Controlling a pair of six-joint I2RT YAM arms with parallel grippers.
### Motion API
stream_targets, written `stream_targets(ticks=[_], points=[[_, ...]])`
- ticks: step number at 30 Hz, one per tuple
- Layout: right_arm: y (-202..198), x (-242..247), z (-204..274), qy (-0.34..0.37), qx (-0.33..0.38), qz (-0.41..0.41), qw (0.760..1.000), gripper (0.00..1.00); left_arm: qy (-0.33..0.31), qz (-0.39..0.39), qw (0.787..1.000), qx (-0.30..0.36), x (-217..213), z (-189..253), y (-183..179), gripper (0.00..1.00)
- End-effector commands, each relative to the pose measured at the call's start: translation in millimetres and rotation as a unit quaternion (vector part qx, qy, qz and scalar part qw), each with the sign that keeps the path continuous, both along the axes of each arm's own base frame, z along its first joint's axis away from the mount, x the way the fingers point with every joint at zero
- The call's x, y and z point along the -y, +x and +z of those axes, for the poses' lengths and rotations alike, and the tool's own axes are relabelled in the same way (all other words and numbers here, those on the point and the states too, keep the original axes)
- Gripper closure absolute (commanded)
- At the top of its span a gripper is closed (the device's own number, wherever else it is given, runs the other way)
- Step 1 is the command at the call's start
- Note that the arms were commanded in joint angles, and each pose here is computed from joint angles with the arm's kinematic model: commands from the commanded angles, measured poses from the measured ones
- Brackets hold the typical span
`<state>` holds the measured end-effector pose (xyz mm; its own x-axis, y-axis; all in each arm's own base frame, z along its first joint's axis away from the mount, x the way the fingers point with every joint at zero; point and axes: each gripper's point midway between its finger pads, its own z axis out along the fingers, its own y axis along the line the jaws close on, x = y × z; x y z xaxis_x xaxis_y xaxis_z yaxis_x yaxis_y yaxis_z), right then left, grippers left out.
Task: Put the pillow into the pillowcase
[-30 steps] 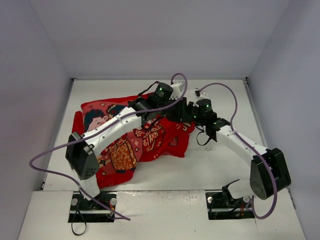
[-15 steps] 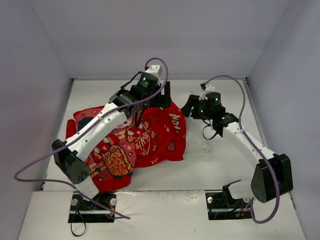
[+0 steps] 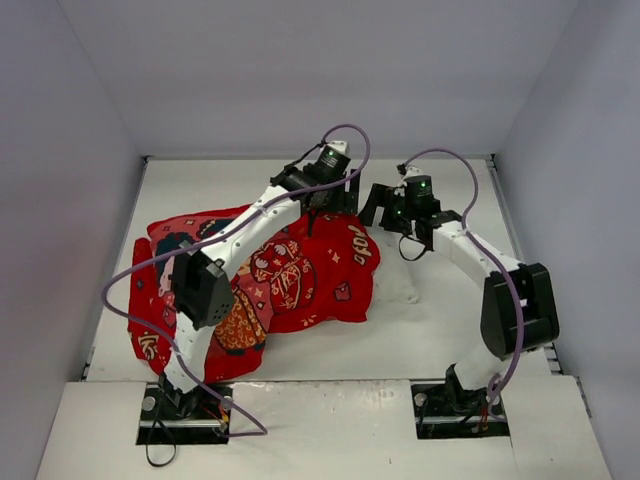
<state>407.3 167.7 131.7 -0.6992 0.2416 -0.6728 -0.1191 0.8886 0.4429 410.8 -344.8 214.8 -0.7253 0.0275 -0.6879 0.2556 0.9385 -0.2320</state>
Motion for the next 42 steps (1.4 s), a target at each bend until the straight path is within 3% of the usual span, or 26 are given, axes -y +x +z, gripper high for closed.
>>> stream_targets(ticks=[1,4,5,6,14,20,27,34,42], points=[[13,-9,13,0.022,0.029,0.012,0.999,0.11,-0.004,0.004,1.0,0.02,-2,21,5,0.25],[3,-17,0,0.034,0.017,0.038,0.999,0.47,0.014,0.014,1.0,0.003,-8,3,11,0.25],[-1,-20,-1,0.035,0.017,0.043,0.998,0.91,0.018,0.016,1.0,-0.001,-11,0,12,0.25],[-5,-21,-2,0.034,0.017,0.046,0.998,1.0,0.022,0.021,1.0,-0.005,-16,-3,14,0.25],[-61,-28,19,0.017,0.063,0.02,0.998,1.0,0.053,0.021,0.998,0.014,-40,5,10,0.25],[-106,-36,29,0.052,0.093,0.012,0.994,1.0,0.045,-0.007,0.999,0.009,-41,13,0,0.25],[-113,-30,12,0.04,0.082,0.006,0.996,1.0,0.03,0.0,0.999,-0.017,-52,13,-29,0.25],[-107,-34,5,0.026,0.078,0.019,0.996,1.0,-0.034,-0.033,0.998,-0.052,-25,23,-49,0.25],[-108,-36,1,0.029,0.072,0.022,0.997,1.0,-0.048,-0.044,0.994,-0.082,-12,12,-61,0.25]])
